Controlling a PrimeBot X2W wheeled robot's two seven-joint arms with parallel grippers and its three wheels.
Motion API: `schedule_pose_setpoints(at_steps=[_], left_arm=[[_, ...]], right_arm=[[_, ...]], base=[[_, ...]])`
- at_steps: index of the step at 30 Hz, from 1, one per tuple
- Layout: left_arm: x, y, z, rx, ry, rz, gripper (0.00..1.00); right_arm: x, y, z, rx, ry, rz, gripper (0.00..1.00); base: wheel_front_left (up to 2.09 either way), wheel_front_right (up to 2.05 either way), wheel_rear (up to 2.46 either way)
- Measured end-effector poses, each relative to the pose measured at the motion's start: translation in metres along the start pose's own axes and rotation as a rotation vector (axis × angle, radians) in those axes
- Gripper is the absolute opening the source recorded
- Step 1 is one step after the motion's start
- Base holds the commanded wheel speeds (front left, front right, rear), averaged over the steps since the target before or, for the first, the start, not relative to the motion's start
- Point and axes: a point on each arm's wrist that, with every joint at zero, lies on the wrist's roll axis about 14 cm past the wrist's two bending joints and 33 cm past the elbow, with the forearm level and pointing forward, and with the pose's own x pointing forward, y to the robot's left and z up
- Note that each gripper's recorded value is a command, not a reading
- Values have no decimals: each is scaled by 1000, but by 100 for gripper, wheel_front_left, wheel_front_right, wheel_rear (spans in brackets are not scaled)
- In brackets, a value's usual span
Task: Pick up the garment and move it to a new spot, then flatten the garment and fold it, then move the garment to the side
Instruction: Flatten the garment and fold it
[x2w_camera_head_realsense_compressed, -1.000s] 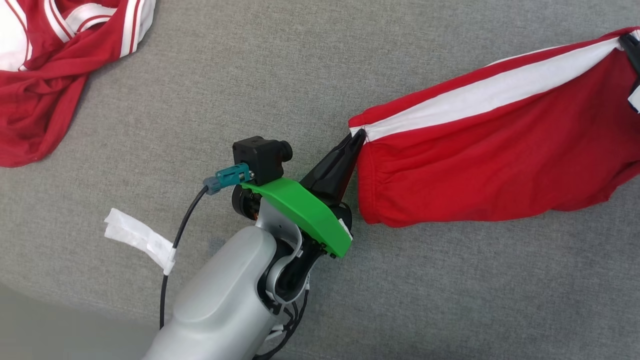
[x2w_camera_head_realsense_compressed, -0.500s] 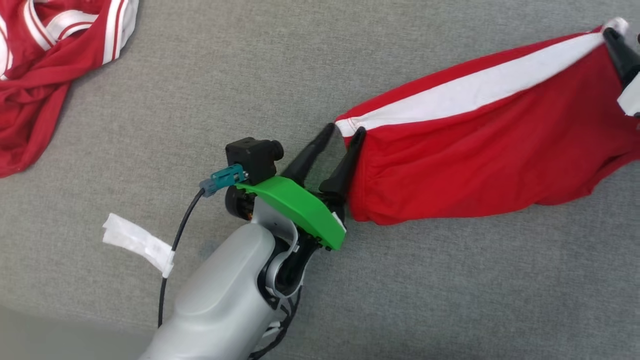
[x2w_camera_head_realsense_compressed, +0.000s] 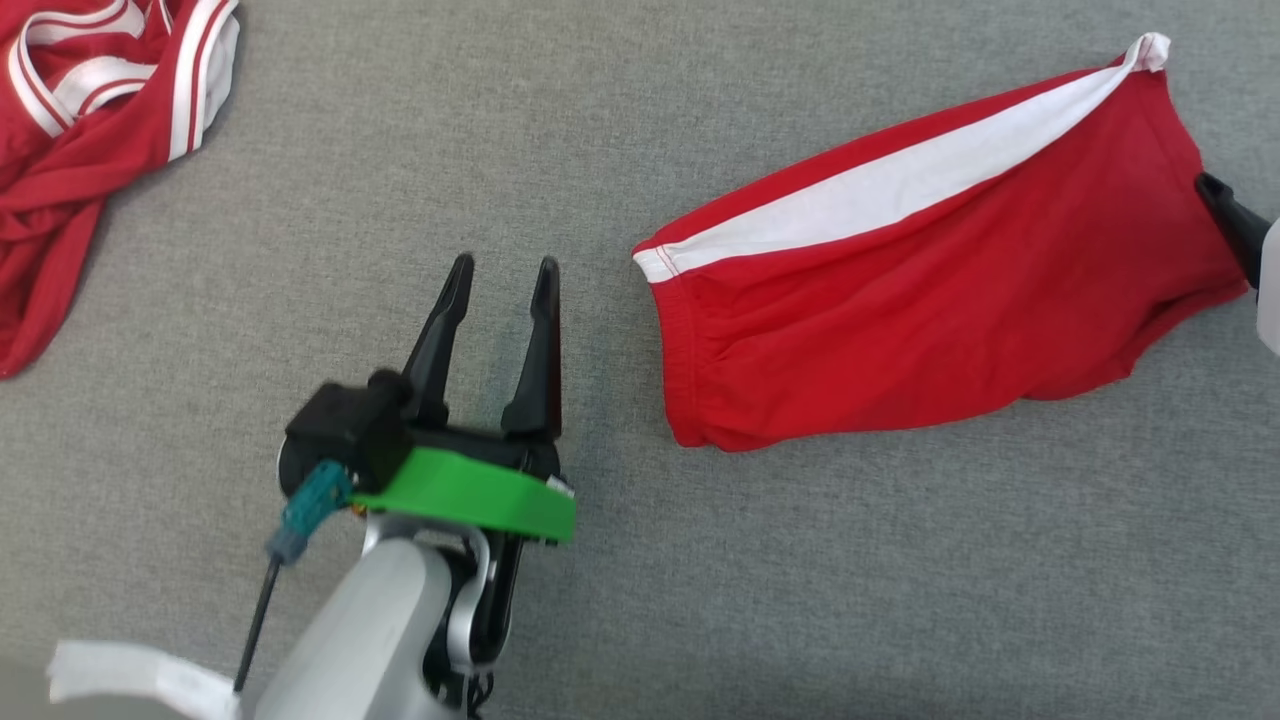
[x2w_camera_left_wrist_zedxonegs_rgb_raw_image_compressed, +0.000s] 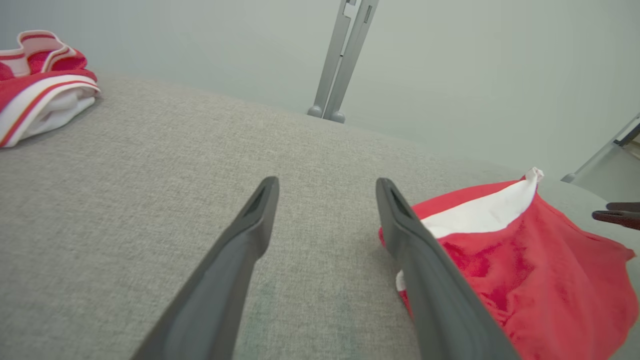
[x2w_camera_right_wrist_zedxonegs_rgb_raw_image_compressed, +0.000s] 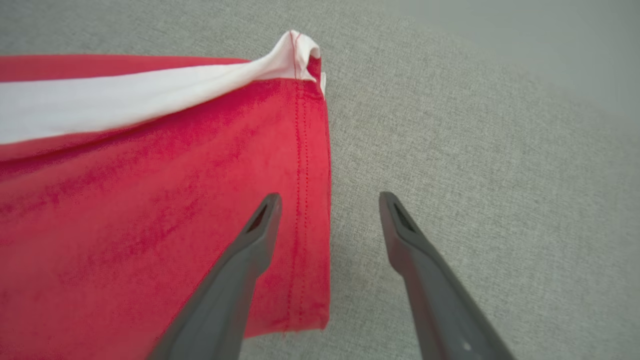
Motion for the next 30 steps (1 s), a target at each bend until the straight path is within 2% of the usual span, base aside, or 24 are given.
schedule_pose_setpoints(at_steps=[7,11,12,13,17,22,25,30], left_arm=[[-26,22,-16,17,16,92,100],[-38,35,-19,30,23,127,100],[-41,37,-19,40,23,131,100],[-45,41,-19,44,25,140,100],[-63,49,-24,48,43,165,100],[-86,51,-35,51,83,166,100],[-95,46,-36,45,89,146,100],[-101,31,-32,33,69,93,100]], right_arm=[[33,11,-33,-10,134,12,100],[49,23,-42,52,175,50,100],[49,25,-42,69,176,55,32],[49,26,-42,91,174,60,0],[44,38,-43,220,140,109,0],[22,25,-53,363,102,87,0],[-2,2,-64,428,85,29,0],[-49,-56,-69,526,-13,-132,0]], base=[[0,0,0],[0,0,0],[0,0,0],[0,0,0],[0,0,0],[0,0,0],[0,0,0],[0,0,0]])
